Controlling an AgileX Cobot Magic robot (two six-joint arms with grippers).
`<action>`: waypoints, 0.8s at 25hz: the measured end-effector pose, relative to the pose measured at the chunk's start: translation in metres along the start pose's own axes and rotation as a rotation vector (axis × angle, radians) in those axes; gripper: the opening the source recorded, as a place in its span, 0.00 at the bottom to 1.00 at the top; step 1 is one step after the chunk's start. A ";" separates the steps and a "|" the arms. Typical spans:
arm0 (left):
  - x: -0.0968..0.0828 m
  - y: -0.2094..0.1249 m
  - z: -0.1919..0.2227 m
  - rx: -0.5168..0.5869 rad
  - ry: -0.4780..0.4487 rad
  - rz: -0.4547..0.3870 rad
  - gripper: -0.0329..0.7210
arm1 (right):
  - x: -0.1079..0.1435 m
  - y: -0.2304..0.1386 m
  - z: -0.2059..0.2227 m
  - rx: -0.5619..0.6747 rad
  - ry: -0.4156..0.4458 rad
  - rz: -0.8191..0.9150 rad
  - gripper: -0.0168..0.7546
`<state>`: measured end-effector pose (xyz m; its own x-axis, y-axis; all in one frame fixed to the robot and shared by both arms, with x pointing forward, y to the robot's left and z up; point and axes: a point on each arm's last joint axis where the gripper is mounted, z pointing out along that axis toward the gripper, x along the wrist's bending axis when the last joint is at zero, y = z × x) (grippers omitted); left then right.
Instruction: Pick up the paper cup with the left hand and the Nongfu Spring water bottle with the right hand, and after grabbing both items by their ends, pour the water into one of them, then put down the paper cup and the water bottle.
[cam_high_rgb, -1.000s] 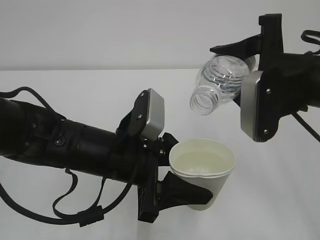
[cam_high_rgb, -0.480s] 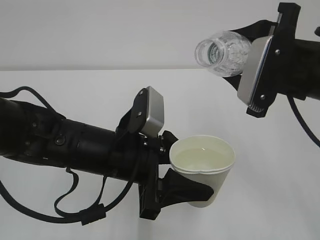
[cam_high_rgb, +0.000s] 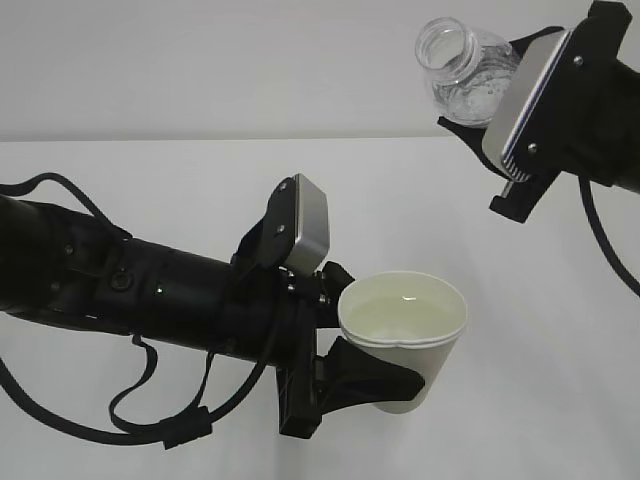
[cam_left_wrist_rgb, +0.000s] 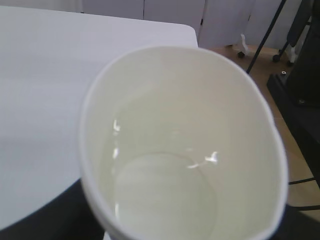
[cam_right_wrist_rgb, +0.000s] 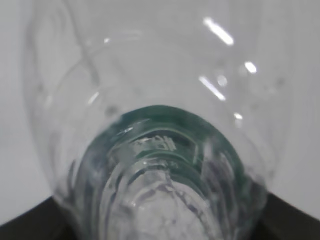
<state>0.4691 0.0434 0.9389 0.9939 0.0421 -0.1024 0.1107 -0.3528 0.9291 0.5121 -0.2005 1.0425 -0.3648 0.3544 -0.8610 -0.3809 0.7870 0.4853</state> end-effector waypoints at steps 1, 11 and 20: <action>0.000 0.000 0.000 0.000 0.000 0.000 0.64 | 0.001 -0.001 -0.001 0.008 -0.002 0.020 0.62; 0.002 0.001 0.000 -0.015 0.020 -0.020 0.64 | 0.002 -0.008 -0.003 0.065 -0.050 0.163 0.62; 0.003 0.002 0.000 -0.018 0.032 -0.029 0.64 | 0.013 -0.015 -0.009 0.073 -0.084 0.319 0.62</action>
<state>0.4723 0.0431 0.9401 0.9896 0.0822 -0.1177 0.1387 -0.3343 0.9322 0.5049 -0.2121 1.0251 -0.3836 0.6262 -0.6788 -0.1963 0.6629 0.7225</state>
